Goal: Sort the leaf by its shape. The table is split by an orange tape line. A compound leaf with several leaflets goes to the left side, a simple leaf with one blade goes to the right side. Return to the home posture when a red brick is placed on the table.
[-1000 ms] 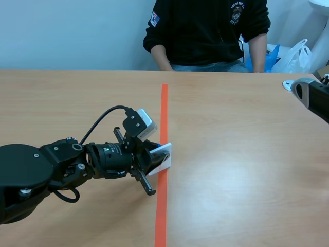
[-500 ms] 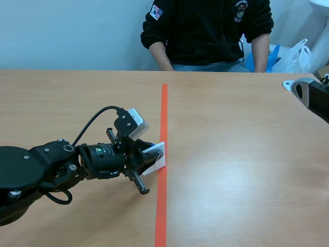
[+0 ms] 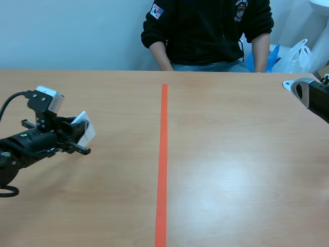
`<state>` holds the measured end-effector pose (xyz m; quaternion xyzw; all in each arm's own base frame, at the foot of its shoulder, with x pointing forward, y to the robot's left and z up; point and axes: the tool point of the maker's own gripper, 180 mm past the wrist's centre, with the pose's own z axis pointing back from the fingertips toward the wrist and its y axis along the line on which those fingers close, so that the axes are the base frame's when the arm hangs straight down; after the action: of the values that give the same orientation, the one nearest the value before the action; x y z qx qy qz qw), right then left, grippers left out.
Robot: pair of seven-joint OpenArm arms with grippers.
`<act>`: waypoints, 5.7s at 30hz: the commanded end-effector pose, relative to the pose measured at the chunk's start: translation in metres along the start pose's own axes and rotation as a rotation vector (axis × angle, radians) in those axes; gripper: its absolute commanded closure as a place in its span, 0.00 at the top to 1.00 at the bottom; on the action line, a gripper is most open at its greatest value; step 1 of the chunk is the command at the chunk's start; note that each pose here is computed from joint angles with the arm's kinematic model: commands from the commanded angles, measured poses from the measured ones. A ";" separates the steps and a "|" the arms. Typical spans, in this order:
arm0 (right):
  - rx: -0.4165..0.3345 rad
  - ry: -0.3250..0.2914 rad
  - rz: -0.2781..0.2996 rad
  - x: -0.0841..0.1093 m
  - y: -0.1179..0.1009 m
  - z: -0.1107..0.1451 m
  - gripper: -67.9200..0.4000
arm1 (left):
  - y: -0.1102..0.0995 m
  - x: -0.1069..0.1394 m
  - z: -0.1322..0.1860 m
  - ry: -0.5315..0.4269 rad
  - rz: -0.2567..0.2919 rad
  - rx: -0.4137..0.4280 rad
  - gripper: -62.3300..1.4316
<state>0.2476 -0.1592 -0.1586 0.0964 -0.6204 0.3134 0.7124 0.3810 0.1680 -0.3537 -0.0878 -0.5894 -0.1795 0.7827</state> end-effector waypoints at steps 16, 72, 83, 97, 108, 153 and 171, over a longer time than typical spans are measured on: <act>-0.007 -0.020 0.019 0.006 -0.006 0.002 0.74 | 0.133 -0.002 0.074 0.034 -0.103 0.395 0.12; -0.008 -0.022 0.021 0.007 -0.006 0.001 0.74 | -0.008 0.141 0.115 -0.291 -0.119 0.032 0.88; -0.008 -0.022 0.021 0.007 -0.006 0.001 0.74 | -0.079 0.176 0.138 -0.377 -0.097 -0.146 0.88; -0.008 -0.022 0.021 0.007 -0.006 0.001 0.74 | -0.080 0.172 0.138 -0.366 -0.094 -0.157 0.88; -0.008 -0.022 0.021 0.007 -0.006 0.001 0.74 | -0.080 0.172 0.138 -0.366 -0.094 -0.157 0.88; -0.008 -0.022 0.021 0.007 -0.006 0.001 0.74 | -0.115 0.068 0.110 -0.070 -0.156 -0.433 0.87; -0.008 -0.022 0.021 0.007 -0.006 0.001 0.74 | -0.167 0.007 0.047 0.051 -0.227 -0.629 0.87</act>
<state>0.2476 -0.1592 -0.1586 0.0965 -0.6206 0.3134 0.7123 0.2727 0.0398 -0.3573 -0.2431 -0.4736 -0.4475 0.7186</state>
